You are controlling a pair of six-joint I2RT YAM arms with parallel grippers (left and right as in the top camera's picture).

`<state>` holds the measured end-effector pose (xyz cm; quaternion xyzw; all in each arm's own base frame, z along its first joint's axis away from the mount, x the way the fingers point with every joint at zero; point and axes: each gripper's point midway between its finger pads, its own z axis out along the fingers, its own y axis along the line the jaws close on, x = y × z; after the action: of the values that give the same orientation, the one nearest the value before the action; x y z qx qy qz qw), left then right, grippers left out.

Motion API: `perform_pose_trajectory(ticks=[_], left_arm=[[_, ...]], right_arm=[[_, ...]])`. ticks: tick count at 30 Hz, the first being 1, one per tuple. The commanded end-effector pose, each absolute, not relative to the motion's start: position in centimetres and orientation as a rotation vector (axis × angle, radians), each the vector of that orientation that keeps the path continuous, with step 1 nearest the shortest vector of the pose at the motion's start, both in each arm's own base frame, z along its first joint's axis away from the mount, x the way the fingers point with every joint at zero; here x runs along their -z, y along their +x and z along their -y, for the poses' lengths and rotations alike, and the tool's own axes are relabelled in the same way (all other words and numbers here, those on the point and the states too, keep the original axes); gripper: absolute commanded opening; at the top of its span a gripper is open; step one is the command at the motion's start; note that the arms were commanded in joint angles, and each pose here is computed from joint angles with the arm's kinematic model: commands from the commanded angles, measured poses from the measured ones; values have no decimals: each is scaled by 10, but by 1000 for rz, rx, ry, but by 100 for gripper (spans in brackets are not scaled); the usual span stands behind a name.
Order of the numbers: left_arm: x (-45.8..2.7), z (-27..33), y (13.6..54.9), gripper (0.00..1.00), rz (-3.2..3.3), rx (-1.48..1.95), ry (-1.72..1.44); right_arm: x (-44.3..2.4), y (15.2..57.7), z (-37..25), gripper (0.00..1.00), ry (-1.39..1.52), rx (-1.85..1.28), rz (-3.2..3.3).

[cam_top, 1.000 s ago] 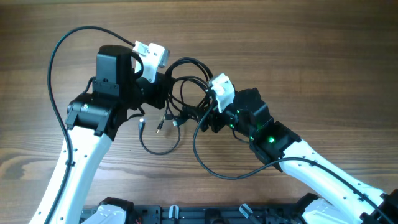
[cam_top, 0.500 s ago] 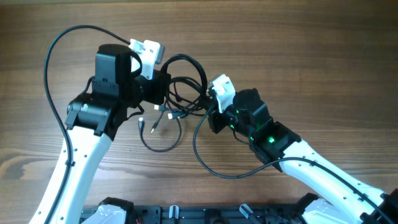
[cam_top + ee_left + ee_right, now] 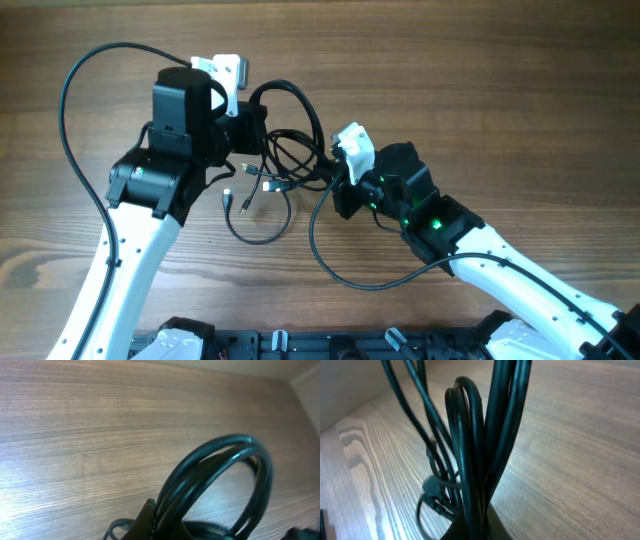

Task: Untangle cables

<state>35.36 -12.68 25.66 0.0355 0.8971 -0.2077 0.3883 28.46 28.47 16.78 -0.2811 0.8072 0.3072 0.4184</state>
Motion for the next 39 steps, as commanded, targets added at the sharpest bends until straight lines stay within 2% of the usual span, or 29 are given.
perform_pose_trajectory(ticks=[1, 13, 21, 33, 39], left_arm=[[-285, 118, 369, 4, -2180, 569, -112], [-317, 118, 387, 4, -2027, 738, -369], [-320, 101, 395, 4, -1913, 868, -815], [-316, 94, 395, 4, -1785, 1030, -1201], [-289, 82, 382, 4, -1646, 1085, -1658]], right_arm=[[-144, 270, -281, 4, -710, -806, -2144], [-125, 259, -273, 4, -701, -791, -2254], [-131, 263, -275, 4, -696, -799, -2225], [-151, 274, -284, 4, -608, -865, -2152], [-161, 279, -288, 4, -574, -896, -2116]])
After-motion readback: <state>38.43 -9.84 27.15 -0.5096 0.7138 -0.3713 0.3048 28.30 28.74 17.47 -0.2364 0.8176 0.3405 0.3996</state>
